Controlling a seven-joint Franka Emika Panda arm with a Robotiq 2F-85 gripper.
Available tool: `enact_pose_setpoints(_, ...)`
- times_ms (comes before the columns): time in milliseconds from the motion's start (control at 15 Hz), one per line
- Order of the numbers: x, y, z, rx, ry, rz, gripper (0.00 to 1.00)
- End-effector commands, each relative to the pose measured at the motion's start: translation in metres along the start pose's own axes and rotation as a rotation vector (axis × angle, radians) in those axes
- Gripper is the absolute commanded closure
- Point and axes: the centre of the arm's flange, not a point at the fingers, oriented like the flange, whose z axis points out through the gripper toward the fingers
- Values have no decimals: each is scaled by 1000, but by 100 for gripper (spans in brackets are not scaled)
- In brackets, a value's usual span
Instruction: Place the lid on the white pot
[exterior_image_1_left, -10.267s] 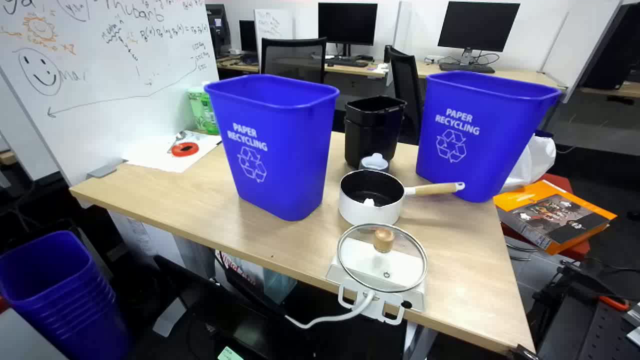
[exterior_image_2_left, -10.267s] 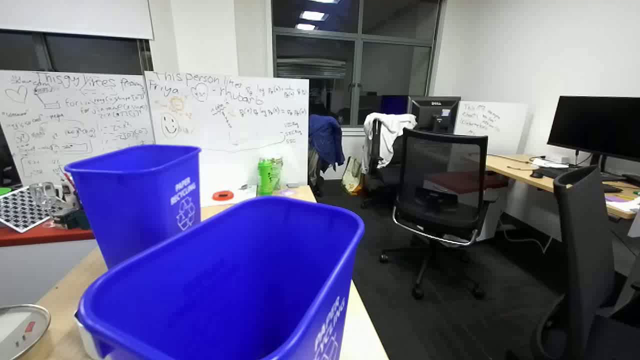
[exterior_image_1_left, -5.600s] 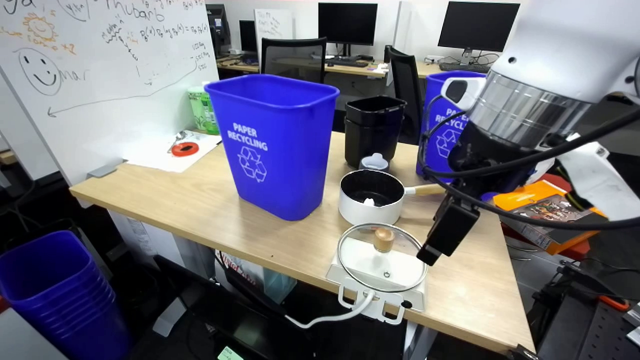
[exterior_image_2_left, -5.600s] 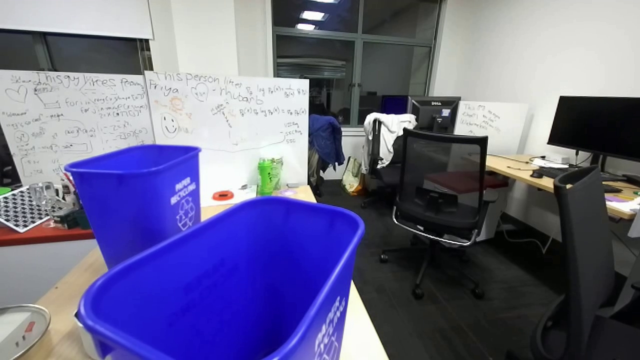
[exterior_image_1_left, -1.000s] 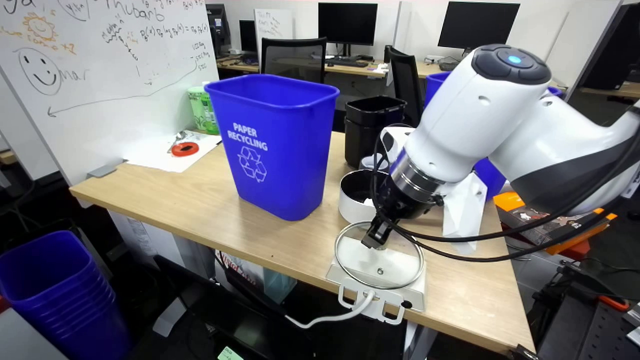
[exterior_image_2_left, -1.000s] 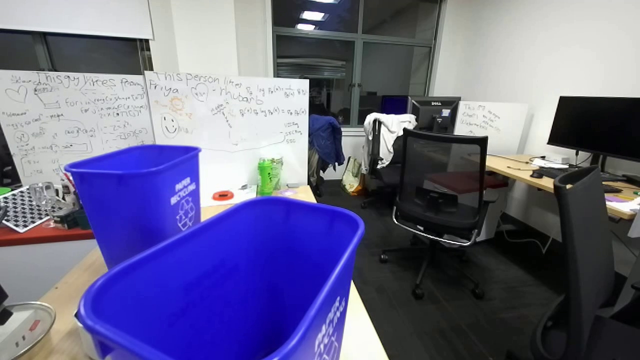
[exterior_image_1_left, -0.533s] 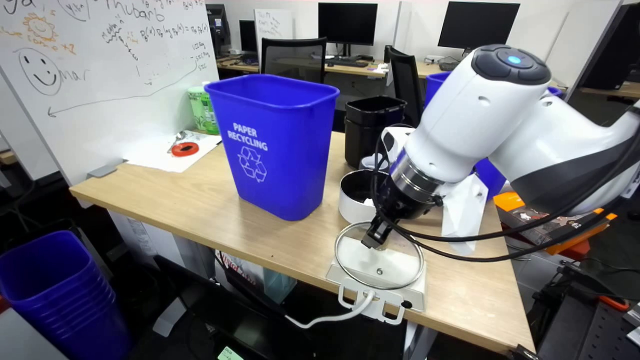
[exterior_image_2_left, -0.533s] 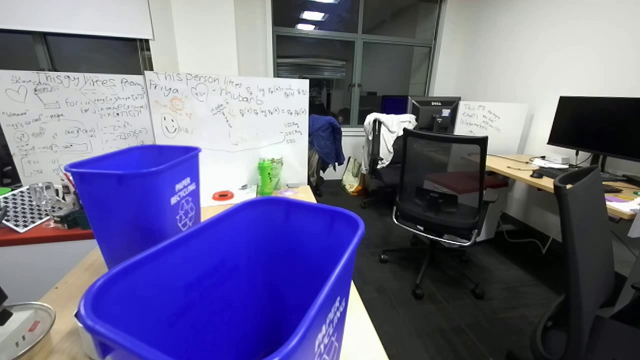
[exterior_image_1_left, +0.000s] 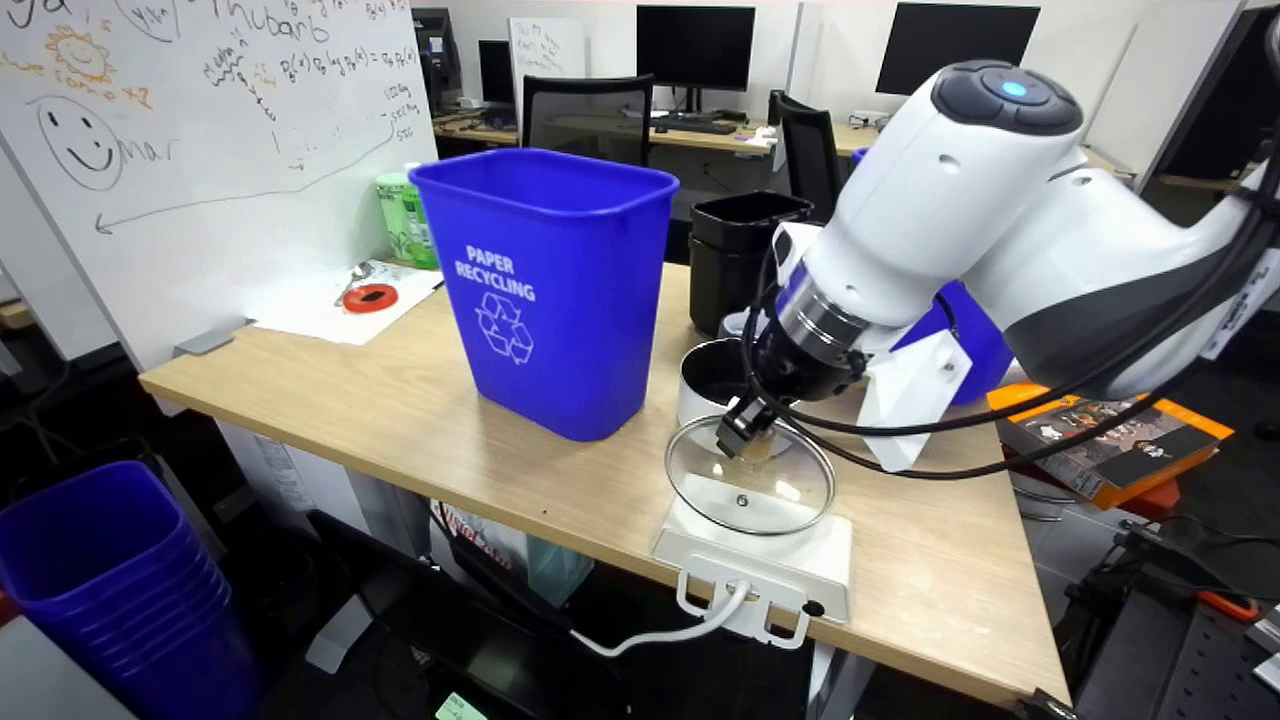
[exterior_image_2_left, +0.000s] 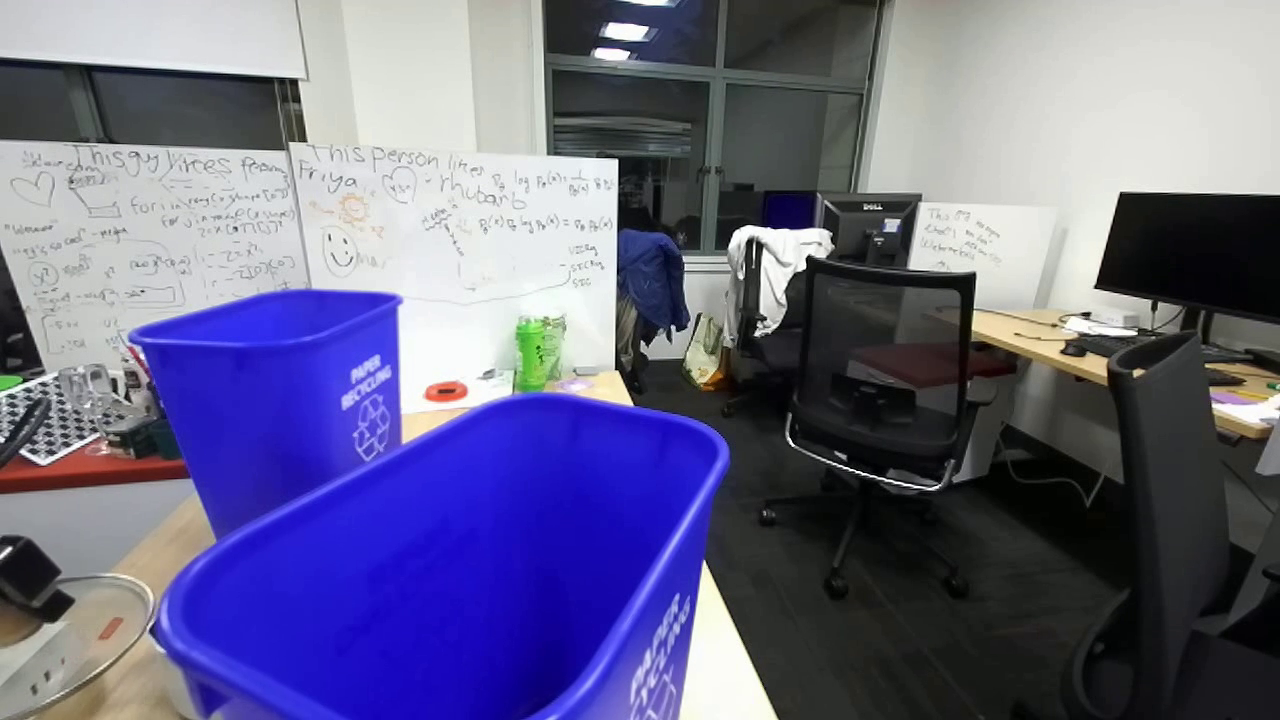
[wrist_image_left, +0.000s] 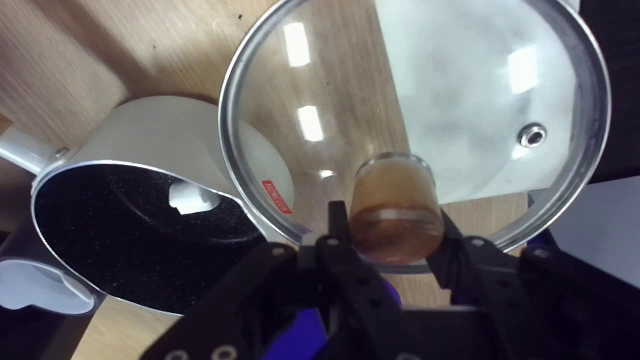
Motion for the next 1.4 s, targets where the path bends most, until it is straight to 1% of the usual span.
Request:
enact_pose_setpoints(0,18,11,-13,-15,8,81,85)
enact_pose_setpoints(333,51,23,-31,-16,50,186,85)
enact_pose_setpoints(400,56,25,-34,-20,68,191,85)
enact_pose_setpoints(533,62,32,-38,-52,96,172,85)
enact_pose_setpoints(667,63,44,-37,-111,107,143,85)
enact_pose_setpoints(800,59,61,-32,-196,98,106,85)
enact_pose_setpoints(933,52,76,-24,-255,95,106,85)
enact_pose_setpoints(1133,47,87,-15,-298,121,130,85)
enact_pose_setpoints(1333,42,88,-7,-306,133,161,85)
